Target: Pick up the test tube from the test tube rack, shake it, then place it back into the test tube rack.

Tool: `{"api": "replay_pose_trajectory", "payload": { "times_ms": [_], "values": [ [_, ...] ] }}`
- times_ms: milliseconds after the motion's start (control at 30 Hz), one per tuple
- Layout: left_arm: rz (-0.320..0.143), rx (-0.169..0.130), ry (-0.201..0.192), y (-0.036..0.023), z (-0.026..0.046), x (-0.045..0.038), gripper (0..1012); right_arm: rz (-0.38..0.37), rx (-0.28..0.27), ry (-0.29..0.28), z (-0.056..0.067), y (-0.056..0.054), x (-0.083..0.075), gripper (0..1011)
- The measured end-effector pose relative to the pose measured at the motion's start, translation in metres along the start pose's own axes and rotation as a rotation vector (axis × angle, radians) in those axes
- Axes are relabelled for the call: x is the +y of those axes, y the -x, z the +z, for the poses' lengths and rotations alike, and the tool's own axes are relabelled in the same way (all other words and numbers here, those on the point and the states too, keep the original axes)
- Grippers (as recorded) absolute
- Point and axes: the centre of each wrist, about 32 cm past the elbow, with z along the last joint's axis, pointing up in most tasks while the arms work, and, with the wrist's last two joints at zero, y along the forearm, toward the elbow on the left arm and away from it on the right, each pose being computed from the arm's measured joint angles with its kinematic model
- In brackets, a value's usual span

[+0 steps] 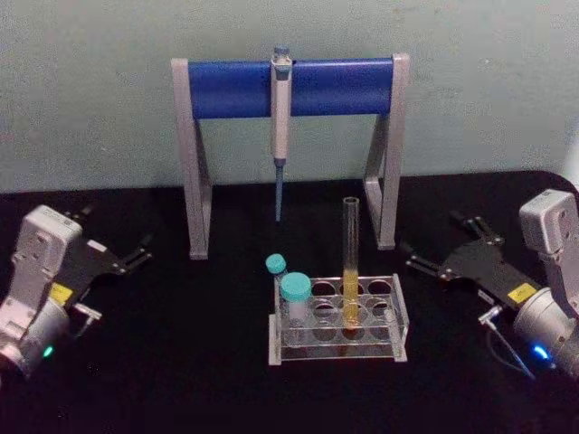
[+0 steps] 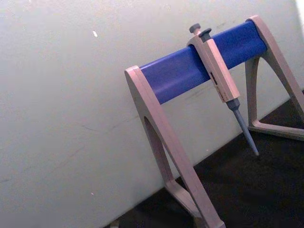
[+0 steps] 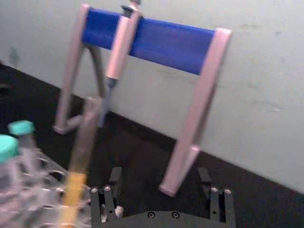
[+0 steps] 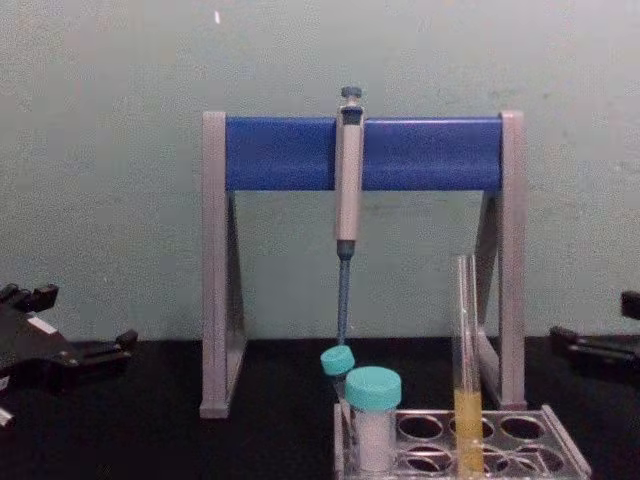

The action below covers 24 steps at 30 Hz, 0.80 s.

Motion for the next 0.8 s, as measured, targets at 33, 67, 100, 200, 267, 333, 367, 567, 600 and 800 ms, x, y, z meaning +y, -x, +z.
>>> {"api": "replay_pose_trajectory", "payload": {
  "times_ms": [33,67,100,200,267,333,367,567,600,800],
  "values": [
    [0.0,0.0,0.0,0.0,0.0,0.0,1010,0.025,0.023,0.0,0.002,0.001,-0.001,1000],
    [0.0,0.0,0.0,0.0,0.0,0.0,1010,0.038,0.035,0.0,0.004,0.001,-0.001,1000],
    [0.0,0.0,0.0,0.0,0.0,0.0,1010,0.066,0.064,0.002,0.006,0.001,-0.002,1000],
    [0.0,0.0,0.0,0.0,0.0,0.0,1009,0.113,0.101,0.006,0.009,0.001,-0.003,1000],
    [0.0,0.0,0.0,0.0,0.0,0.0,1010,0.143,0.121,0.01,0.011,0.001,-0.003,1000],
    [0.0,0.0,0.0,0.0,0.0,0.0,1010,0.194,0.157,0.017,0.014,0.001,-0.003,1000],
    [0.0,0.0,0.0,0.0,0.0,0.0,1009,0.208,0.166,0.019,0.015,0.001,-0.003,1000],
    [0.0,0.0,0.0,0.0,0.0,0.0,1010,0.27,0.198,0.034,0.019,0.001,0.004,1000],
    [0.0,0.0,0.0,0.0,0.0,0.0,1009,0.27,0.198,0.034,0.019,0.001,0.004,1000],
    [0.0,0.0,0.0,0.0,0.0,0.0,1010,0.297,0.222,0.063,0.021,0.001,0.02,1000]
  ]
}}
